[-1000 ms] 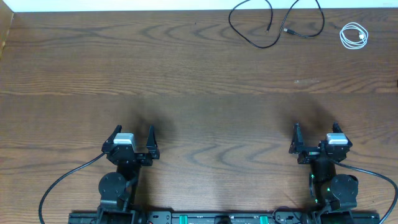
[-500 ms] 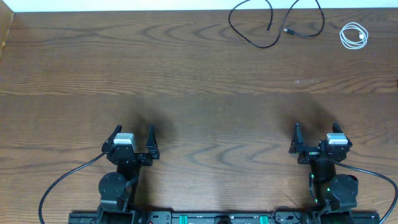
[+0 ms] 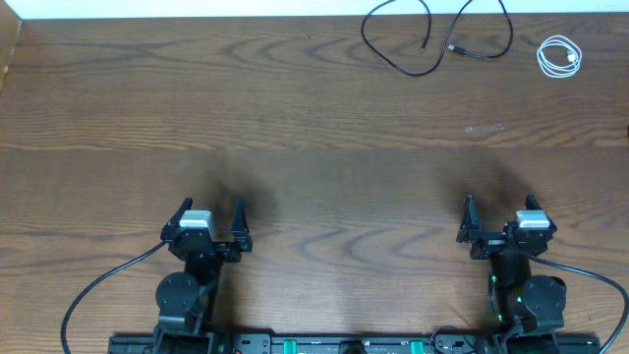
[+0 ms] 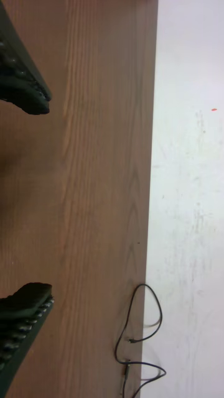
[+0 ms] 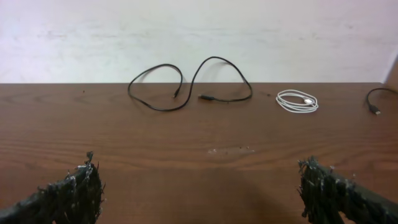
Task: Untangle cables
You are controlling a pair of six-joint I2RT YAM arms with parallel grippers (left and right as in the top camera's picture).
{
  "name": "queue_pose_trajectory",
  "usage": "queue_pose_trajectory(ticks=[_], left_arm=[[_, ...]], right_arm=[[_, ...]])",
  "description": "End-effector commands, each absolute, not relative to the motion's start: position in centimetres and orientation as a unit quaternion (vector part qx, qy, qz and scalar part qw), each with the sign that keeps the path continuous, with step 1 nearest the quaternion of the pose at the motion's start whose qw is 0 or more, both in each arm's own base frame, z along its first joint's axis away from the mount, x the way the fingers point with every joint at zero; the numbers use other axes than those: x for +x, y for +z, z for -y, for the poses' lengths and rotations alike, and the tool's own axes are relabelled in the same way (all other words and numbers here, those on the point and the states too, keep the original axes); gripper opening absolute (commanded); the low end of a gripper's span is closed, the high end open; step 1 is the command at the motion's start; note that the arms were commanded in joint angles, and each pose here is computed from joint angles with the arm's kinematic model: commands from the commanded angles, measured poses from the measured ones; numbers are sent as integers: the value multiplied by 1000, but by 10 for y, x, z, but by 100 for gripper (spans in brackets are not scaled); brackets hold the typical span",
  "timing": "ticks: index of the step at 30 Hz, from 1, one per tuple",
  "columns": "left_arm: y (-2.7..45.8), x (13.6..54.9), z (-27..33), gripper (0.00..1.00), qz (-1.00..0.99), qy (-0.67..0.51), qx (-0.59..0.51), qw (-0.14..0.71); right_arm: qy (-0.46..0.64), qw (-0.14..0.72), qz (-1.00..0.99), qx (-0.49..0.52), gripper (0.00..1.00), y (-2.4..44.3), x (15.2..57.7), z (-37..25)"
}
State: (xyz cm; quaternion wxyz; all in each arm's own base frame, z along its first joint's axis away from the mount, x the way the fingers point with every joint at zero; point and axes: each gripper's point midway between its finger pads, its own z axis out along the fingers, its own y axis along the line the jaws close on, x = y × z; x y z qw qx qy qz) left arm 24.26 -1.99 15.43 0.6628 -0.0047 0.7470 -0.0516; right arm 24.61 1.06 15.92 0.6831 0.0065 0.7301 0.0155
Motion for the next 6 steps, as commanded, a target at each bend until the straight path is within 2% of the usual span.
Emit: queue_pose_trajectory(ticks=[1, 6], left_arm=[[137, 243, 20, 92, -760, -43, 1, 649], [137, 243, 20, 92, -760, -43, 1, 649]], right_arm=[[12, 685, -728, 17, 99, 160, 246, -7], [12, 685, -728, 17, 99, 160, 246, -7]])
